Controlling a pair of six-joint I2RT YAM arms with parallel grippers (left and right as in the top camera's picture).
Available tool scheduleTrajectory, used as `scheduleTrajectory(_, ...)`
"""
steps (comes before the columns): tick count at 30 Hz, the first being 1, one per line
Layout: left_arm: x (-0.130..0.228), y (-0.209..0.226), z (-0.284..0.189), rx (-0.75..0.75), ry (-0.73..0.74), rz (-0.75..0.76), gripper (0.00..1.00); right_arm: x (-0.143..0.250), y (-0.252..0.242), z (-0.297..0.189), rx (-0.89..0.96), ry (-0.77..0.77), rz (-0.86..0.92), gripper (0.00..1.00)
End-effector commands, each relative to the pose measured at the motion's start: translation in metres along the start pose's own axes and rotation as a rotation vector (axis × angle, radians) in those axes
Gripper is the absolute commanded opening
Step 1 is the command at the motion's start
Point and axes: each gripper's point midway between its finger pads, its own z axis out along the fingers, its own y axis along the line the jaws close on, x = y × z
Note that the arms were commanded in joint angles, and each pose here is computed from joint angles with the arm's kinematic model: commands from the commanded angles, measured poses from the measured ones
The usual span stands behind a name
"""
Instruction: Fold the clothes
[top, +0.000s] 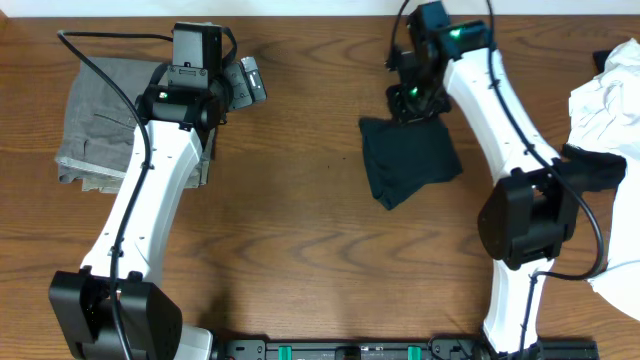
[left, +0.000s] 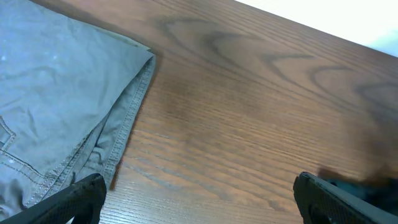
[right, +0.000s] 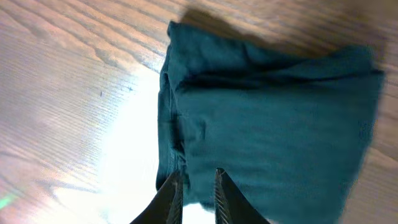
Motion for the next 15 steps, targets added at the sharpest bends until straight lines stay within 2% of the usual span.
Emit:
scheduleTrajectory(1,0.000,0.003,0.002,-0.015,0.001,-0.003,0.98,0.008,0.009,0.024,0.001,0.032,0.005,0.14)
scheduleTrajectory(5,0.000,0.003,0.002,-0.015,0.001,-0.003,0.98,0.006,0.016,0.032,0.003,0.018,-0.013,0.08)
scheduleTrajectory(11,0.000,0.003,0.002,-0.015,0.002,-0.003,0.98,-0.006,0.004,0.015,0.006,-0.022,0.013,0.25)
scheduleTrajectory(15,0.000,0.003,0.002,-0.015,0.001,-0.003,0.98,0.007,0.005,0.011,0.007,0.033,-0.046,0.26)
